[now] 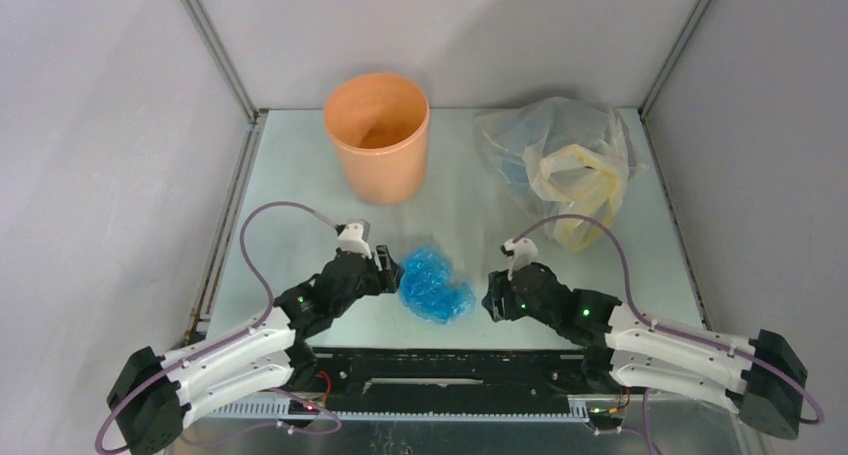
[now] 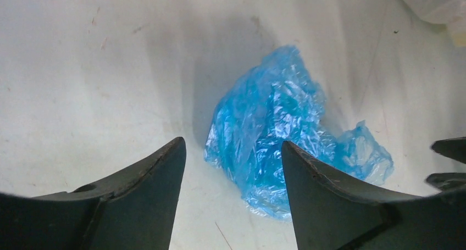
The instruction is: Put the trash bags into the trash bin
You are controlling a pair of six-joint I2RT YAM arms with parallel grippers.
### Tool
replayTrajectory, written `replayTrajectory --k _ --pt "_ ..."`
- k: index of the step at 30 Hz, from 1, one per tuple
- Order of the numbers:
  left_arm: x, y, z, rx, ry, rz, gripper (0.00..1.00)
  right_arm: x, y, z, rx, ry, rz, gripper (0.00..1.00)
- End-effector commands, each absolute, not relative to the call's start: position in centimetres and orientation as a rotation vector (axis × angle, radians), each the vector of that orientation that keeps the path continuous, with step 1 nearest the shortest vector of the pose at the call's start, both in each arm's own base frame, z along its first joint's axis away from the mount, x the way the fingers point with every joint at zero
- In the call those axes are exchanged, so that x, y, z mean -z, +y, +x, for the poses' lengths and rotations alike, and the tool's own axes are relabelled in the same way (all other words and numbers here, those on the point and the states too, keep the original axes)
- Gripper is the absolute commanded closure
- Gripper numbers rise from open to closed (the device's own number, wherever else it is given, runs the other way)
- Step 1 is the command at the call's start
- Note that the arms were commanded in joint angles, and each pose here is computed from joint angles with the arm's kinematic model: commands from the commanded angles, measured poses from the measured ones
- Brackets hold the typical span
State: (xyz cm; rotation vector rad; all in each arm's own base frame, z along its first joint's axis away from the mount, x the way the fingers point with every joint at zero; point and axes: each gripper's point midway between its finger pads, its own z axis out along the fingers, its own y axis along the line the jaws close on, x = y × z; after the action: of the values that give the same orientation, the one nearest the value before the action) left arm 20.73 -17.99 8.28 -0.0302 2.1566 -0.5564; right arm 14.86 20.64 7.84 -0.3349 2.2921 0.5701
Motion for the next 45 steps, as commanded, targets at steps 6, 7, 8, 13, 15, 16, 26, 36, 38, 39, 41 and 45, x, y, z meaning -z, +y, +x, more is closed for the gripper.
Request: replayTrajectory --k 6,7,8,13,15,16,26,36,38,39,41,45 --pt "-10.6 -19.3 22.4 0.457 2.157 0.184 0.26 -8.8 26.7 14.8 -0.692 2.306 -0.520 0.33" --pt "-10.5 -19.6 22.6 0.451 2.167 0.200 0.26 -8.7 27.1 15.0 -0.686 2.308 -0.527 0.33" --pt "-10.4 -19.9 22.8 0.444 2.178 0.211 0.26 -8.6 27.3 15.2 -0.678 2.311 -0.527 0.33" --pt "-10.1 -20.4 23.9 0.388 2.197 0.225 0.30 -7.5 27.4 16.6 -0.603 2.335 -0.484 0.42" --pt "-9.8 -20.8 24.3 0.372 2.212 0.241 0.31 -7.2 27.3 17.0 -0.589 2.343 -0.460 0.52" --pt "-9.8 -21.0 24.4 0.372 2.213 0.246 0.31 -7.0 27.3 17.2 -0.584 2.346 -0.454 0.56" --pt "-6.5 -21.4 25.7 0.310 2.290 0.256 0.48 -6.8 26.9 17.3 -0.555 2.343 -0.479 1.00" --pt "-5.7 -14.0 25.6 0.259 2.240 -0.122 0.72 -8.7 20.1 19.1 -0.332 2.318 -0.235 1.00" --pt "-5.7 -12.8 25.3 0.258 2.226 -0.168 0.73 -9.3 18.8 19.2 -0.327 2.298 -0.187 1.00" --pt "-5.7 -12.4 25.1 0.263 2.223 -0.184 0.73 -9.9 18.2 19.3 -0.333 2.279 -0.157 1.00" --pt "-6.0 -11.9 24.9 0.282 2.209 -0.211 0.73 -10.7 16.8 19.4 -0.319 2.253 -0.106 1.00" --pt "-6.2 -11.6 24.5 0.317 2.187 -0.240 0.75 -11.9 14.5 19.3 -0.312 2.206 -0.024 1.00"
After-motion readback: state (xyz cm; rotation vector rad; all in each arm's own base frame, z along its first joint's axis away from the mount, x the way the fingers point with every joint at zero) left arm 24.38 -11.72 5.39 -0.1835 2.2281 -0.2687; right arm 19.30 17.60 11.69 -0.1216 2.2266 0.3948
